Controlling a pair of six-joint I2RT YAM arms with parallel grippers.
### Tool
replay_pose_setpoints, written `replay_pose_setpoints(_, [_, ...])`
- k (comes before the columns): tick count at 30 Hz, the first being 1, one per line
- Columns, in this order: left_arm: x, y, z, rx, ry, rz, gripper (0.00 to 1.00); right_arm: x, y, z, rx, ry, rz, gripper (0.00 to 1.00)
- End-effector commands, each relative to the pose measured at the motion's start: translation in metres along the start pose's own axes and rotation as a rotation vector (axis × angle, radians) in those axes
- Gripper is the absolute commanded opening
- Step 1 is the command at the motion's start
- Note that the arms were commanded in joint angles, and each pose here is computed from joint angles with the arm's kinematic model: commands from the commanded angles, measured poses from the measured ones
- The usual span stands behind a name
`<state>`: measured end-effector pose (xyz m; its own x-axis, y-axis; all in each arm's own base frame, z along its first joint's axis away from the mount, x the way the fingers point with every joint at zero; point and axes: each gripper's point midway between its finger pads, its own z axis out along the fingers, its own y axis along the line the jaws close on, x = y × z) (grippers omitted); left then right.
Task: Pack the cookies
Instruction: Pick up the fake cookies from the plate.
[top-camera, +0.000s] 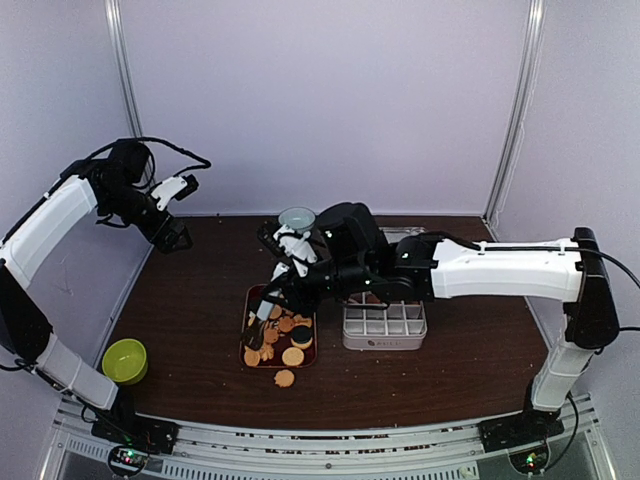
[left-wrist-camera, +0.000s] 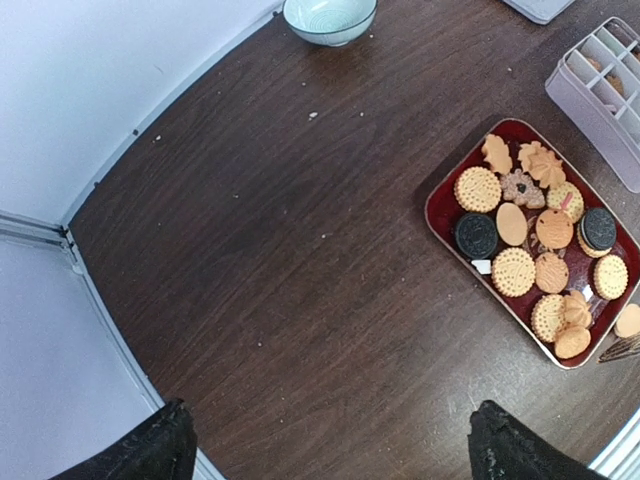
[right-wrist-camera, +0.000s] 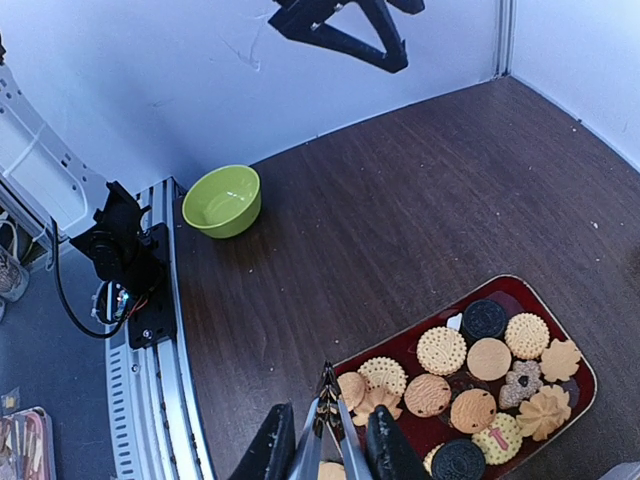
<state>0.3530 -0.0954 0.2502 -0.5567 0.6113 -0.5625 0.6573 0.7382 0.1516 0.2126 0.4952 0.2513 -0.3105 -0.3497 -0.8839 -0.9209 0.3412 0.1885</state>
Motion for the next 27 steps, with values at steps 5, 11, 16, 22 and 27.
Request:
replay_pose_setpoints(5, [-0.013,0.035,-0.012,-0.135,-0.075,-0.107,0.98,-0.006,0.009,0.015,-0.015,-0.019,0.009,0.16])
replay_pose_setpoints(11, [-0.01,0.031,-0.007,-0.118,-0.074,-0.1,0.98,-0.002,0.007,0.02,-0.003,-0.005,0.003,0.17])
replay_pose_setpoints(16, [-0.007,0.024,-0.001,-0.075,-0.069,-0.102,0.98,0.001,0.003,0.024,0.009,0.009,0.001,0.24])
replay_pose_setpoints(22, [-0.008,0.019,-0.001,-0.048,-0.078,-0.099,0.98,0.003,0.002,0.028,0.015,0.011,0.004,0.27])
replay_pose_setpoints(27, [-0.007,0.016,0.001,-0.03,-0.074,-0.096,0.98,0.006,0.003,0.033,0.012,0.017,0.011,0.29])
